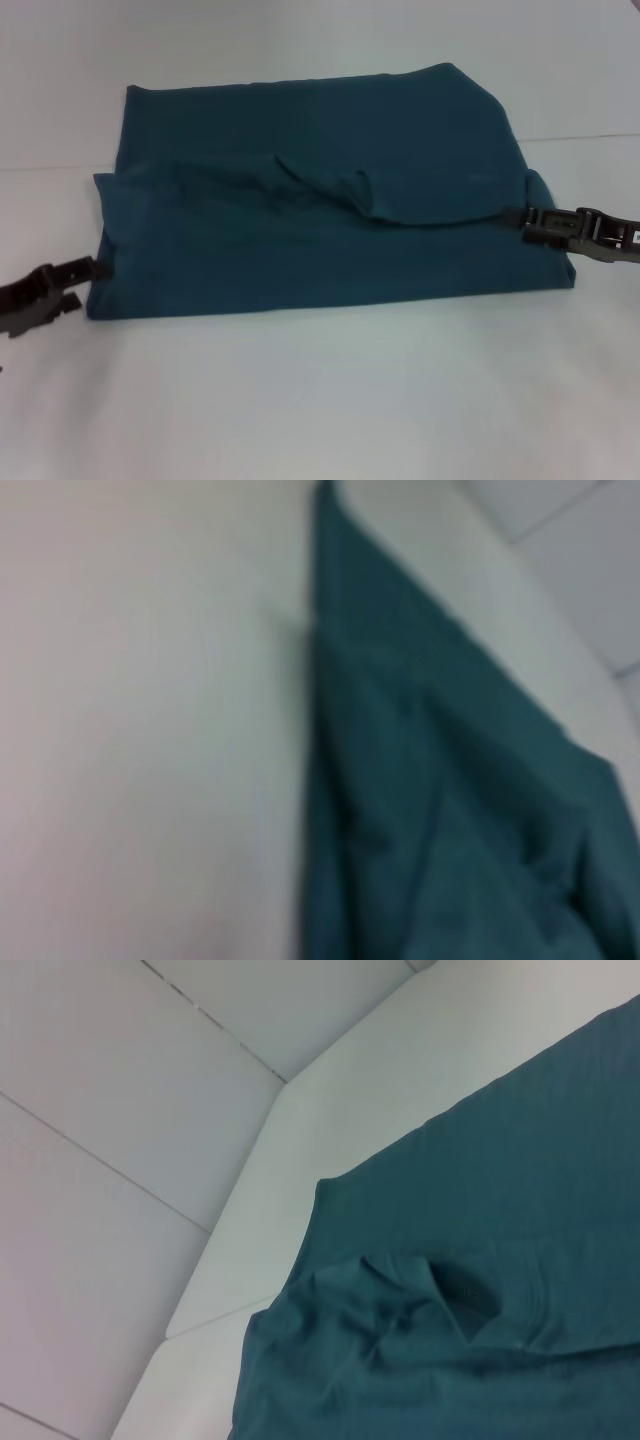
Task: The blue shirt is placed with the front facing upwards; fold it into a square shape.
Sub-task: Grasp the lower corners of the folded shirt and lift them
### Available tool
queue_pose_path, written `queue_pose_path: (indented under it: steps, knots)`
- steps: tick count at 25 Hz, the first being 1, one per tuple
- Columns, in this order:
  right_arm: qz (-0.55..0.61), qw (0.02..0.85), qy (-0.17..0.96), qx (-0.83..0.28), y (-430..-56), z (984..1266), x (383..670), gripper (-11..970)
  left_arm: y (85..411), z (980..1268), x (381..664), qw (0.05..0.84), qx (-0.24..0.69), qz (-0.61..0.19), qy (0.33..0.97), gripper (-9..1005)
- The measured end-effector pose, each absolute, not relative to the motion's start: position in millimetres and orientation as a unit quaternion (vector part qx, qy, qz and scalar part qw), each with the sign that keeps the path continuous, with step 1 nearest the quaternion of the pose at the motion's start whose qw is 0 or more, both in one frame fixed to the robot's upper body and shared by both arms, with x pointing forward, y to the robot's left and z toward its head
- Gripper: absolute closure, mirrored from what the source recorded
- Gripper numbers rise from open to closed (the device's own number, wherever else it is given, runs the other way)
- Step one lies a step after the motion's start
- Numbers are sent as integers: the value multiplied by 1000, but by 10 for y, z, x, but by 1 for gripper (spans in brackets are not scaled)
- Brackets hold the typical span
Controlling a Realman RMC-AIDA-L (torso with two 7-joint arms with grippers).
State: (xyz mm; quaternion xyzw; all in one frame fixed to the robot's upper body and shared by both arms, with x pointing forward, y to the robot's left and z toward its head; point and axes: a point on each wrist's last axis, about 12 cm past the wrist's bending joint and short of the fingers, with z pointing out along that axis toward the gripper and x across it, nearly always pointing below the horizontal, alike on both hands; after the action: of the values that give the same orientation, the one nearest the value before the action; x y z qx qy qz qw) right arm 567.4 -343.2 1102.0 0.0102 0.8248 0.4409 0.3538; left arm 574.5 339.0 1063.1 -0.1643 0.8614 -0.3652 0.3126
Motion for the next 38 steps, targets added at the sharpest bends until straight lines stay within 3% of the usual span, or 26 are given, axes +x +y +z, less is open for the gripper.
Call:
queue_pose_path:
  steps: [9, 38]
  knots:
    - [440, 360, 823, 18, -3476, 11034, 5676, 156, 3417, 10638, 5703, 254, -279, -414, 828, 212]
    - [429, 365, 826, 31, -3503, 11002, 5685, 158, 3372, 10474, 5730, 239, -341, -402, 815, 216]
